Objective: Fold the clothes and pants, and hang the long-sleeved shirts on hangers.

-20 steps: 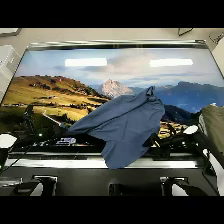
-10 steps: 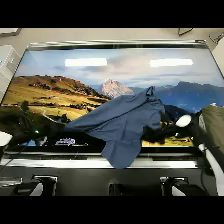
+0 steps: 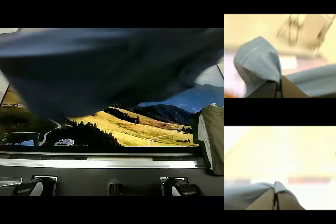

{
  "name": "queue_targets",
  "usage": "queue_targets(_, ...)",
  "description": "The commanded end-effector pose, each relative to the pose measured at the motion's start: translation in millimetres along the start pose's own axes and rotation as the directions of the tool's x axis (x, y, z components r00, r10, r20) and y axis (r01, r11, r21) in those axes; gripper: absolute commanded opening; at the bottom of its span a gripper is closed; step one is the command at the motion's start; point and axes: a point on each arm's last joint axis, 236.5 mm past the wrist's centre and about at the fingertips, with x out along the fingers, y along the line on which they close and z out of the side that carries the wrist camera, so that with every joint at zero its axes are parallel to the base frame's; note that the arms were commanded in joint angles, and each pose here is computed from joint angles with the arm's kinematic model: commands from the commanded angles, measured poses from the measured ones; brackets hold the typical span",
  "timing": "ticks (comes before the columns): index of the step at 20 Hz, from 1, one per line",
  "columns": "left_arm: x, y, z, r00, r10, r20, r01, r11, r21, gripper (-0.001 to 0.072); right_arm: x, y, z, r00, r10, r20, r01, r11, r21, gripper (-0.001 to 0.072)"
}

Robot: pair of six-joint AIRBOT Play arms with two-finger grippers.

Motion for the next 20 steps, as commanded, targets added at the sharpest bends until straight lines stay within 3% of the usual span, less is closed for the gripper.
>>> queue_targets(1,-58,-68,77,0.973,-0.093,0.213,0.066,0.989,0.131,0.0021,-84,1,79,0.962,-0.049,0.267,0.058,0.998,-0.025,0.0043)
queue_targets(6,-83,-78,115,0.922,-0.094,0.375,0.045,0.990,0.137,0.0021,-105,5,125,0.888,-0.036,0.459,0.100,0.988,-0.117,0.0043)
queue_targets(9,-51,-56,97,0.956,-0.071,0.284,0.041,0.993,0.107,0.0021,-72,-11,88,0.949,-0.090,0.302,0.136,0.982,-0.133,0.0043)
queue_targets(11,-8,-22,61,0.991,-0.035,0.130,0.027,0.998,0.060,0.0021,-24,-29,7,0.989,-0.144,-0.030,0.139,0.982,-0.128,0.0043)
queue_targets(12,19,1,31,0.999,-0.020,0.024,0.020,1.000,0.011,0.0021,0,-40,-44,0.959,-0.168,-0.227,0.144,0.982,-0.121,0.0043)
queue_targets(15,96,84,-101,0.945,0.002,-0.327,-0.043,0.992,-0.118,0.0021,67,-73,-209,0.690,-0.199,-0.696,0.166,0.979,-0.116,0.0044)
queue_targets(17,130,133,-203,0.862,-0.004,-0.506,-0.133,0.963,-0.234,0.0021,116,-92,-301,0.561,-0.195,-0.804,0.220,0.972,-0.083,0.0043)
queue_targets(20,154,180,-335,0.711,-0.055,-0.701,-0.276,0.895,-0.350,0.0022,169,-100,-411,0.447,-0.128,-0.885,0.378,0.924,0.058,0.0045)
